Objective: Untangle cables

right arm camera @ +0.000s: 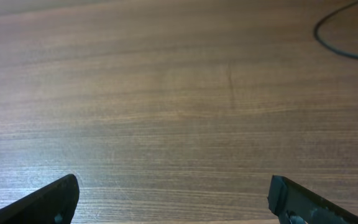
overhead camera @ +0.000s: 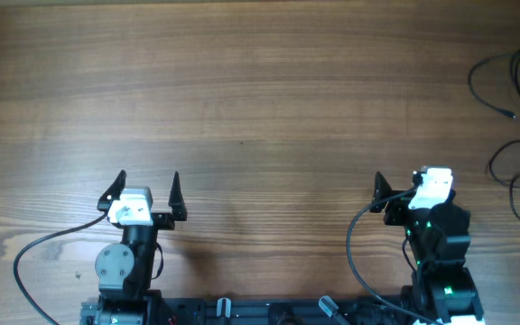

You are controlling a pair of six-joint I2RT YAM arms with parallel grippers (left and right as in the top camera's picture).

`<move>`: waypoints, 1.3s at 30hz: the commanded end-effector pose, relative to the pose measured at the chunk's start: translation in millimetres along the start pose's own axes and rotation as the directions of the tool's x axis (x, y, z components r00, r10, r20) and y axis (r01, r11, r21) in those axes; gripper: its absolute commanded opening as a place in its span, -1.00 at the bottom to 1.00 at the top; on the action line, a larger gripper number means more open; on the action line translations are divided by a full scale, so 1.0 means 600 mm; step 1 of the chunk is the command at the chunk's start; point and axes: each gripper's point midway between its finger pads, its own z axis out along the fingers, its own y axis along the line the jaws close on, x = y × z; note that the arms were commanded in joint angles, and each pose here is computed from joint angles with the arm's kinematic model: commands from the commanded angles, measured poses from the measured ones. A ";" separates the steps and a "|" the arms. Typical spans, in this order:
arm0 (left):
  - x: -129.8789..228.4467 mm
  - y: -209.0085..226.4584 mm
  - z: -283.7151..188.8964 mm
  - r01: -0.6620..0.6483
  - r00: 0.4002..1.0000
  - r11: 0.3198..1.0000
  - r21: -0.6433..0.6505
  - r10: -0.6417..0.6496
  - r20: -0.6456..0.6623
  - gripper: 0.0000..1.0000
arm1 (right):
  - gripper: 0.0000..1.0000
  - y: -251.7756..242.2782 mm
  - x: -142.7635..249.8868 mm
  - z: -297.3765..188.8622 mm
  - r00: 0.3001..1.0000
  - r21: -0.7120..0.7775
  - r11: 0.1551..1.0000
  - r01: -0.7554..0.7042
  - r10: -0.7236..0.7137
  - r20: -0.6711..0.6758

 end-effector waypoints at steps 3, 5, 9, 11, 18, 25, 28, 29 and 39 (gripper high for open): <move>0.001 0.004 -0.001 -0.014 1.000 1.000 -0.012 0.014 0.002 1.00 | 0.99 0.003 -0.051 -0.029 0.974 0.015 0.989 0.146 -0.146 0.172; 0.001 0.004 0.000 -0.014 1.000 1.000 -0.012 0.014 0.001 1.00 | 0.99 0.005 -0.071 -0.042 0.956 0.026 0.983 0.183 -0.184 0.230; 0.001 0.004 0.000 -0.014 1.000 1.000 -0.012 0.014 0.001 1.00 | 1.00 0.008 -0.099 -0.054 0.920 0.035 0.983 0.182 -0.183 0.347; 0.001 0.004 0.000 -0.014 1.000 1.000 -0.012 0.014 0.001 1.00 | 0.99 0.008 -0.100 -0.053 0.913 0.027 0.987 0.157 -0.155 0.377; 0.001 0.004 0.000 -0.014 1.000 1.000 -0.012 0.014 0.001 1.00 | 0.99 0.012 -0.107 -0.062 0.880 0.020 0.987 0.157 -0.149 0.452; 0.001 0.004 0.000 -0.014 1.000 1.000 -0.012 0.014 0.001 1.00 | 1.00 0.013 -0.102 -0.059 0.882 0.014 0.987 0.163 -0.152 0.446; 0.001 0.004 0.000 -0.014 1.000 1.000 -0.012 0.014 0.001 1.00 | 0.99 0.015 -0.100 -0.058 0.884 0.007 0.986 0.166 -0.152 0.443; 0.001 0.004 0.000 -0.014 1.000 1.000 -0.012 0.014 0.001 1.00 | 1.00 0.016 -0.100 -0.058 0.884 0.006 0.986 0.167 -0.152 0.443; 0.001 0.004 0.000 -0.014 1.000 1.000 -0.012 0.014 0.001 1.00 | 1.00 0.018 -0.099 -0.058 0.869 0.032 0.971 0.236 -0.225 0.441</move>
